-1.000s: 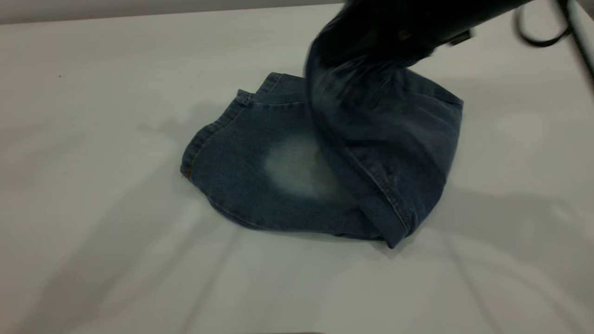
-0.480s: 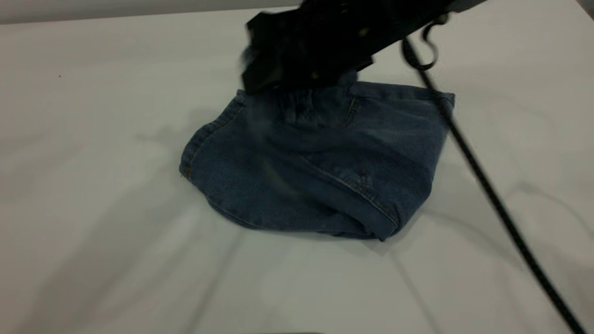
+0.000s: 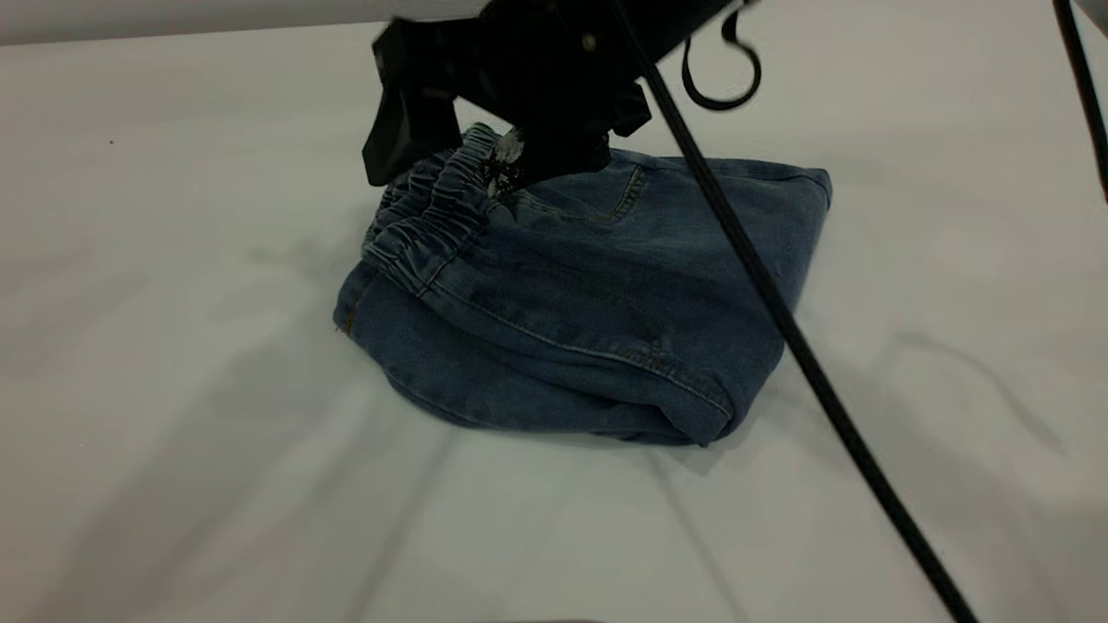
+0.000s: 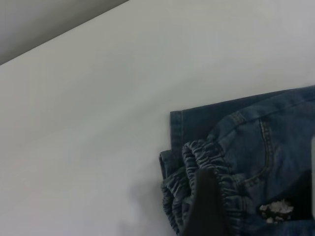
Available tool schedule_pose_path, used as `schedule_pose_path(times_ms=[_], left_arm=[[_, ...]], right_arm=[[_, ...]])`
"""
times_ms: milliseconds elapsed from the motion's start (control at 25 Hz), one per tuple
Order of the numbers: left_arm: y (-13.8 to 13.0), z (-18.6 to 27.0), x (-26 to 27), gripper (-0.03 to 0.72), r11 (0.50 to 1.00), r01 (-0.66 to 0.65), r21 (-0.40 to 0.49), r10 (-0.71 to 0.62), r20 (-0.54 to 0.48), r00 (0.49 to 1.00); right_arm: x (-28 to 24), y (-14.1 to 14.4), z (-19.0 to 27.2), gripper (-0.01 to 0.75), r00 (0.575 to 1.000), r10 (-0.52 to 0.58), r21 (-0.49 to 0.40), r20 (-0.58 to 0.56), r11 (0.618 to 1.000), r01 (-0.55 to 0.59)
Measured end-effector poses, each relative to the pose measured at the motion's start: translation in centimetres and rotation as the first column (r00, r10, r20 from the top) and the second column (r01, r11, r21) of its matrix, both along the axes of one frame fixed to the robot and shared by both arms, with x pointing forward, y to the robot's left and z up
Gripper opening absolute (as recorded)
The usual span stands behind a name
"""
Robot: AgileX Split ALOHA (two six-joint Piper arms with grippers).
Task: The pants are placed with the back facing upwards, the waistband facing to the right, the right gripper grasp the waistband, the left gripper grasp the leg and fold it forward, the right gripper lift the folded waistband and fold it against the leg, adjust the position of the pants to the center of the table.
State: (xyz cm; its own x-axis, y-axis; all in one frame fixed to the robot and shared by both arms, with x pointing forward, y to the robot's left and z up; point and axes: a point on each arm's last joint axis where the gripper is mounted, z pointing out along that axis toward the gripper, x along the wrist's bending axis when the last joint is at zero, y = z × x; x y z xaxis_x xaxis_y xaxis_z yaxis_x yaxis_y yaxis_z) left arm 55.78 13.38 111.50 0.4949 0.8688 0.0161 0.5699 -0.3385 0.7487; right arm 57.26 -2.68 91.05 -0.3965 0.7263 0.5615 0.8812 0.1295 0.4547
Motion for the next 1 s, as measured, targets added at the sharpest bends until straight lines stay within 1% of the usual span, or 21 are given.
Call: schedule_pose_path(times_ms=[80, 160, 200, 240, 280, 360, 440, 560, 640, 720, 800, 840, 920, 1000], left_arm=[[0.0, 0.0, 0.0, 0.483, 1.000, 0.006, 0.007, -0.006, 0.002, 1.000], [0.0, 0.0, 0.0, 0.482, 1.000, 0.008, 0.009, -0.008, 0.002, 1.000], [0.0, 0.0, 0.0, 0.483, 1.000, 0.008, 0.009, -0.008, 0.002, 1.000], [0.0, 0.0, 0.0, 0.483, 1.000, 0.009, 0.010, -0.009, 0.003, 1.000], [0.0, 0.1, 0.0, 0.483, 1.000, 0.009, 0.009, -0.009, 0.005, 1.000], [0.1, 0.2, -0.1, 0.483, 1.000, 0.010, 0.008, -0.010, 0.009, 1.000], [0.1, 0.3, -0.2, 0.483, 1.000, 0.010, 0.007, -0.010, 0.010, 1.000], [0.1, 0.2, -0.2, 0.482, 1.000, 0.010, 0.009, -0.010, 0.006, 1.000], [0.1, 0.1, -0.3, 0.482, 1.000, 0.010, 0.012, -0.010, -0.006, 1.000], [0.1, 0.1, -0.3, 0.482, 1.000, 0.011, 0.018, -0.010, -0.018, 1.000], [0.2, 0.0, -0.4, 0.482, 1.000, 0.011, 0.024, -0.011, -0.029, 1.000], [0.2, 0.0, -0.4, 0.482, 1.000, 0.012, 0.025, -0.011, -0.031, 0.999], [0.2, -0.1, -0.4, 0.482, 1.000, 0.012, 0.027, -0.011, -0.036, 0.999], [0.2, -0.1, -0.5, 0.482, 0.999, 0.013, 0.030, -0.012, -0.039, 0.999]], right_arm=[[0.3, 0.3, 0.7, 0.558, 0.998, -0.015, -0.029, -0.058, 0.999, 0.014], [0.9, 0.4, 1.7, 0.538, 0.988, -0.082, -0.061, -0.132, 0.995, 0.075], [1.1, 0.4, 1.9, 0.529, 0.981, -0.113, -0.092, -0.159, 0.991, 0.100], [1.5, 0.4, 2.2, 0.517, 0.959, -0.195, -0.110, -0.207, 0.978, 0.175], [1.8, 0.4, 2.1, 0.507, 0.938, -0.251, -0.128, -0.238, 0.966, 0.226], [2.5, 0.5, 1.6, 0.494, 0.882, -0.365, -0.160, -0.299, 0.930, 0.331], [3.1, 0.8, 0.4, 0.489, 0.812, -0.460, -0.179, -0.358, 0.888, 0.424], [3.8, 1.0, -2.0, 0.488, 0.723, -0.554, -0.208, -0.413, 0.830, 0.517], [4.1, 1.2, -3.7, 0.489, 0.673, -0.594, -0.232, -0.441, 0.800, 0.554], [4.3, 1.3, -5.3, 0.489, 0.633, -0.621, -0.260, -0.463, 0.777, 0.573], [4.2, 1.4, -6.3, 0.489, 0.616, -0.631, -0.277, -0.471, 0.769, 0.576], [4.2, 1.5, -6.5, 0.489, 0.617, -0.630, -0.280, -0.471, 0.771, 0.573], [3.9, 1.9, -6.7, 0.488, 0.633, -0.617, -0.282, -0.467, 0.783, 0.555], [3.4, 2.6, -7.0, 0.487, 0.670, -0.587, -0.287, -0.455, 0.809, 0.514]])
